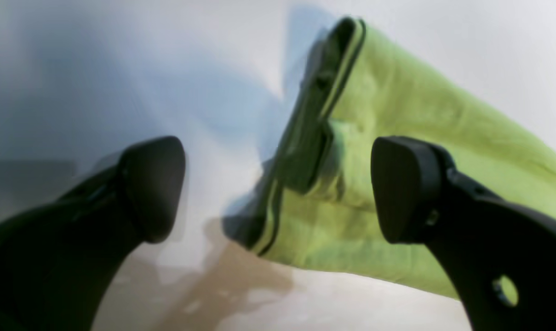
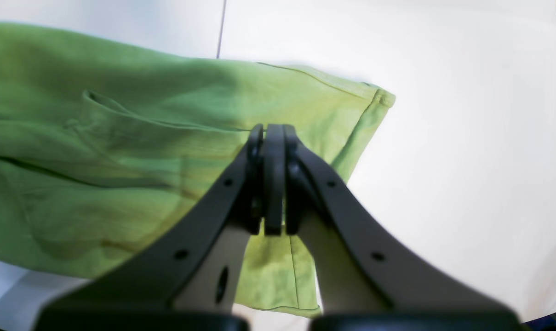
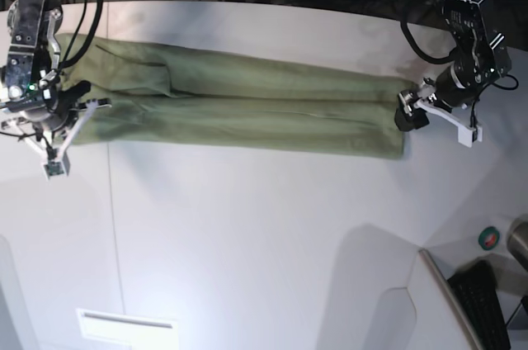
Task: Layout the t-shirt on the table in an organized manner, then fold the t-shirt properly
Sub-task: 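Regrasp the strip end with the left gripper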
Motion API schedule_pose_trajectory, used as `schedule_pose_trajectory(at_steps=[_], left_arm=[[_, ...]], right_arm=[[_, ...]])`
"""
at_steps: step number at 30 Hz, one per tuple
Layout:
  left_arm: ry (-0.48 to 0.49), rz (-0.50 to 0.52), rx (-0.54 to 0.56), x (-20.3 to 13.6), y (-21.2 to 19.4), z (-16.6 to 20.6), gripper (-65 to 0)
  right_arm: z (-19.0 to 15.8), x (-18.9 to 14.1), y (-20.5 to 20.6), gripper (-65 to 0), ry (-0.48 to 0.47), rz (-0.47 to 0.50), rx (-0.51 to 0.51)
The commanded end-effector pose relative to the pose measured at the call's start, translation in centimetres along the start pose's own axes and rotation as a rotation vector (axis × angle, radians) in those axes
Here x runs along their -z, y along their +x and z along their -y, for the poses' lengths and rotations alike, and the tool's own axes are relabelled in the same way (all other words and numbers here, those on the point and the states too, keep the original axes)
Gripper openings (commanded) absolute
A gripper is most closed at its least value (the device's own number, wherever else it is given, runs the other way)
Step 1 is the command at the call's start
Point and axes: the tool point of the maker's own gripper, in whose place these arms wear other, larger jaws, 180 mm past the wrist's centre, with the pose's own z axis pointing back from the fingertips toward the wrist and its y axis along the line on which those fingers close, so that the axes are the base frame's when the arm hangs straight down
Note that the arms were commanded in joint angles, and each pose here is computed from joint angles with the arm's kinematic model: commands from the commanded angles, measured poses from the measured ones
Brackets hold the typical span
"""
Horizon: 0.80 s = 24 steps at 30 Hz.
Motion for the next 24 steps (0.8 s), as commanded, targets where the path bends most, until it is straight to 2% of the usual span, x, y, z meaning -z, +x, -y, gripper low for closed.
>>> schedule_pose_trajectory(at_steps=[1, 6, 11, 13, 17, 20, 22, 23, 24], left_arm=[[-0.006, 0.031, 0.012, -0.1, 1.4, 0.0, -4.9], [-0.069, -0.078, 0.080, 2.0, -1.3, 2.8, -4.9], [-0.085, -0.109, 0.082, 2.7, -2.2, 3.6, -5.1], [-0.085, -0.121, 0.070, 2.9, -2.6, 3.4, -7.9], [-0.080, -0.125, 0.067, 3.1, -2.5, 3.1, -25.2], [-0.080, -0.124, 0.067, 3.1, -2.4, 3.2, -41.0], [-0.076, -0.134, 0.058, 3.2, -2.7, 2.9, -55.5], [-0.074, -0.131, 0.052, 3.4, -2.4, 2.8, -65.0], [-0.072, -0.129, 0.046, 3.5, -2.2, 2.7, -65.0]], right_arm=[[0.6, -0.4, 1.1, -65.0, -0.012, 0.036, -0.007], [0.6, -0.4, 1.1, -65.0, -0.012, 0.036, -0.007], [0.6, -0.4, 1.1, -65.0, -0.012, 0.036, -0.007], [0.6, -0.4, 1.1, -65.0, -0.012, 0.036, -0.007], [0.6, -0.4, 1.1, -65.0, -0.012, 0.036, -0.007], [0.6, -0.4, 1.1, -65.0, -0.012, 0.036, -0.007], [0.6, -0.4, 1.1, -65.0, -0.012, 0.036, -0.007], [0.6, -0.4, 1.1, -65.0, -0.012, 0.036, -0.007], [0.6, -0.4, 1.1, -65.0, -0.012, 0.036, -0.007]])
